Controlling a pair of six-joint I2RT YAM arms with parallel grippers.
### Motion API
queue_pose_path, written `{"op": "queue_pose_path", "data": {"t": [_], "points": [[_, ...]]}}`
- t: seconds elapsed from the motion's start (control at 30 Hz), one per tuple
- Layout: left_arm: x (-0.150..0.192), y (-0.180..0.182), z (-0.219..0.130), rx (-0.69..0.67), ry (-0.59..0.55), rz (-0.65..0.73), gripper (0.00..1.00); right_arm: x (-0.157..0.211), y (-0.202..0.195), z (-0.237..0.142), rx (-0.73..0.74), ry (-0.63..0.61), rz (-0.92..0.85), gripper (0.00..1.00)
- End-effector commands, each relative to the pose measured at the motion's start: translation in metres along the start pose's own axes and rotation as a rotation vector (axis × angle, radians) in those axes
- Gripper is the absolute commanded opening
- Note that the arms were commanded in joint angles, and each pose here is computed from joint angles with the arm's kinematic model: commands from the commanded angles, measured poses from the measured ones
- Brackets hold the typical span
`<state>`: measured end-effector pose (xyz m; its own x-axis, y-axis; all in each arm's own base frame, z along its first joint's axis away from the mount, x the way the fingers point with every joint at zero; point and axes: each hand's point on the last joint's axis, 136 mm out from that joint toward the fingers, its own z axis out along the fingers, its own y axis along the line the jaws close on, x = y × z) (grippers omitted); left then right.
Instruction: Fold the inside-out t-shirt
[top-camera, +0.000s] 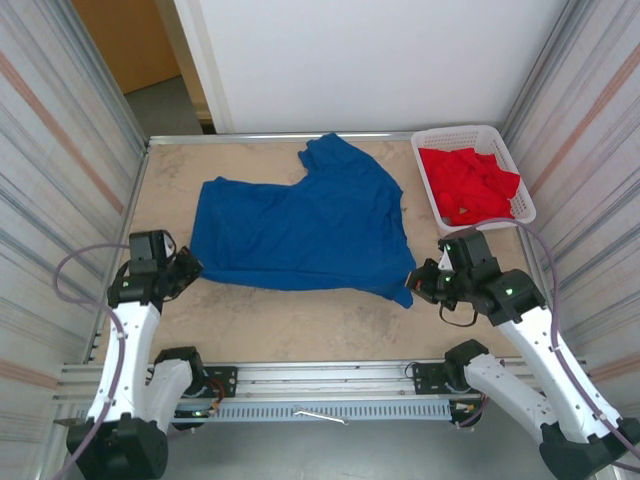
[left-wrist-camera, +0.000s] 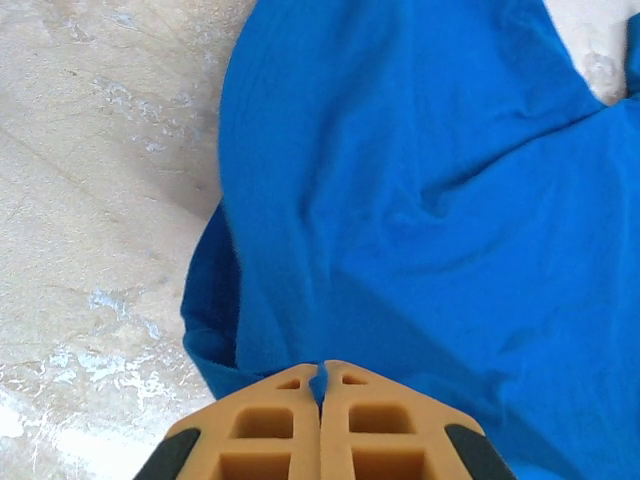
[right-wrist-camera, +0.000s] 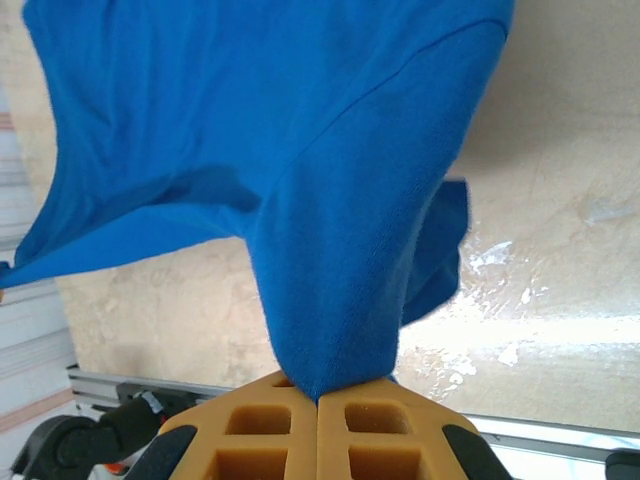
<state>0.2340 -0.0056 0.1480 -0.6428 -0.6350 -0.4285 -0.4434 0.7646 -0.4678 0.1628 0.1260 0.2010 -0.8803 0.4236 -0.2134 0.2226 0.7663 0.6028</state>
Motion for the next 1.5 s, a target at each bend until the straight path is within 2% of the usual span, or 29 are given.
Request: {"op": "queue_pose_path", "data": {"t": [0.0, 0.2, 0.4, 0.57, 0.83, 1.13, 1.17, 1.2, 1.23, 1.27, 1.3, 1.37, 1.47], "points": [[0.004, 0.0, -0.009, 0.009, 0.011, -0.023, 0.0, -0.002, 0.009, -0.012, -0.023, -0.003, -0.019, 0.0], [0.01, 0.006, 0.005, -0.019, 0.055, -0.008, 0.0, -0.005, 0.009, 0.002, -0.034, 0.009, -0.009, 0.0], [0.001, 0.009, 0.03, -0.044, 0.068, 0.002, 0.0, -0.027, 0.02, 0.019, -0.073, 0.0, 0.02, 0.0], [-0.021, 0.0, 0.055, -0.054, 0.089, 0.021, 0.0, -0.064, 0.037, 0.036, -0.122, -0.024, 0.042, 0.0], [-0.063, -0.015, 0.104, -0.093, 0.139, 0.058, 0.0, -0.143, 0.04, 0.085, -0.092, -0.037, 0.086, 0.0], [-0.097, -0.009, 0.148, -0.179, 0.189, 0.067, 0.0, -0.221, 0.045, 0.145, -0.042, -0.045, 0.09, 0.0], [-0.102, -0.008, 0.151, -0.184, 0.184, 0.066, 0.0, -0.227, 0.046, 0.153, -0.044, -0.043, 0.079, 0.05], [-0.108, -0.01, 0.155, -0.175, 0.181, 0.065, 0.08, -0.235, 0.049, 0.157, -0.048, -0.051, 0.054, 0.28], [-0.111, -0.012, 0.16, -0.161, 0.187, 0.069, 0.21, -0.242, 0.051, 0.158, -0.042, -0.064, 0.036, 0.47], [-0.115, -0.013, 0.163, -0.16, 0.19, 0.066, 0.34, -0.245, 0.054, 0.157, -0.043, -0.075, 0.019, 0.55], [-0.12, -0.015, 0.165, -0.153, 0.196, 0.071, 0.46, -0.246, 0.057, 0.154, -0.047, -0.089, -0.001, 0.59], [-0.126, -0.021, 0.165, -0.139, 0.194, 0.085, 0.59, -0.24, 0.063, 0.145, -0.048, -0.104, -0.044, 0.59], [-0.136, -0.029, 0.151, -0.118, 0.148, 0.101, 0.65, -0.21, 0.062, 0.141, -0.014, -0.077, -0.088, 0.56]]}}
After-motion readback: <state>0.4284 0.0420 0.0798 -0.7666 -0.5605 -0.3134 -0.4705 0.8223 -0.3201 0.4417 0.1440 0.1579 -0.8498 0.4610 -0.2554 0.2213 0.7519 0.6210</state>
